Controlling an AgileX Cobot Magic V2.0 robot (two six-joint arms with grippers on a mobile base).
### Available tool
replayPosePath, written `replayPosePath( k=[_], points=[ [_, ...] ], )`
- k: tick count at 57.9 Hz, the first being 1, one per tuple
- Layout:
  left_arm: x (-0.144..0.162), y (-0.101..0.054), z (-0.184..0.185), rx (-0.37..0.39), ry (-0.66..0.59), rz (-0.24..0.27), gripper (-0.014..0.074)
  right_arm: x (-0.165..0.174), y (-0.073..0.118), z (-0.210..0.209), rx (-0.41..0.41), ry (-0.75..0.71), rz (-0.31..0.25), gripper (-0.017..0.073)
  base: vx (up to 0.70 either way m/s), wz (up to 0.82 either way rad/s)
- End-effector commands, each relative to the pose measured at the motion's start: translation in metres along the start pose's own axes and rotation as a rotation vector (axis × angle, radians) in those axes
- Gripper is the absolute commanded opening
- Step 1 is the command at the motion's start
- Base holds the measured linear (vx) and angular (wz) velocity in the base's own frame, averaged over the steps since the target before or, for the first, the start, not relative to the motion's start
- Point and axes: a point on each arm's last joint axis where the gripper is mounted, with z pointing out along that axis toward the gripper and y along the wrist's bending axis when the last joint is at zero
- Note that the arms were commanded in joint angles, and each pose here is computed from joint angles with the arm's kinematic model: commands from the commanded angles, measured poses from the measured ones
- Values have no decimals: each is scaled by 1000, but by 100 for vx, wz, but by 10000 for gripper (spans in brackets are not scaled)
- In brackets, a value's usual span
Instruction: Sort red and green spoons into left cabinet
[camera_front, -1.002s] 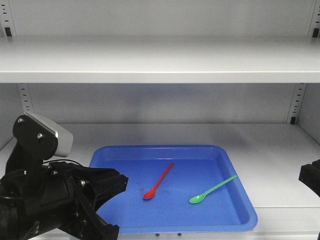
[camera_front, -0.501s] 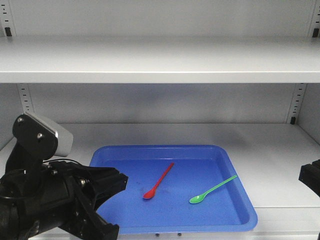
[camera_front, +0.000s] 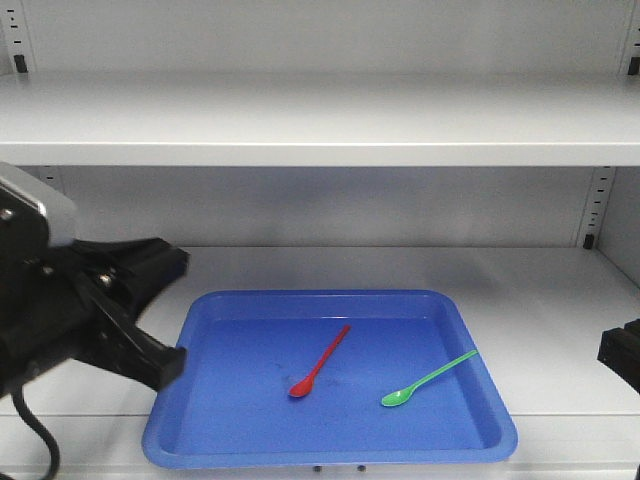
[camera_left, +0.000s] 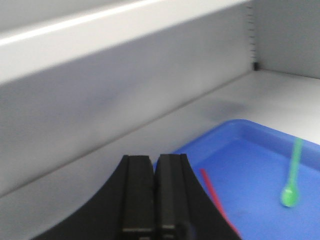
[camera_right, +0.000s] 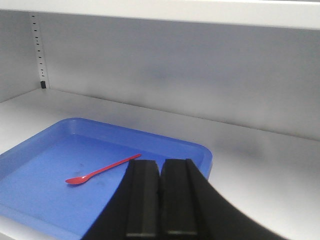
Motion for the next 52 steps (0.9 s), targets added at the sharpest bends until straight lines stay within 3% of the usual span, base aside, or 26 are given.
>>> replayPosePath(
  k=[1, 16, 24, 44, 52],
  points=[
    [-25, 16, -12, -89, -153, 23, 0, -18, 1, -3, -10, -115, -6, -6, 0, 0],
    [-14, 36, -43, -192, -146, 52, 0, -18, 1, -3, -10, -115, -6, -6, 0, 0],
    [15, 37, -71, -246, -135, 7, 0, -18, 1, -3, -10, -115, -6, -6, 0, 0],
    [101, 18, -149, -360, -152, -121, 0, -18, 1, -3, -10, -115, -6, -6, 0, 0],
    [133, 7, -170, -395, -170, -138, 0, -18, 1, -3, -10, -115, -6, -6, 0, 0]
  ],
)
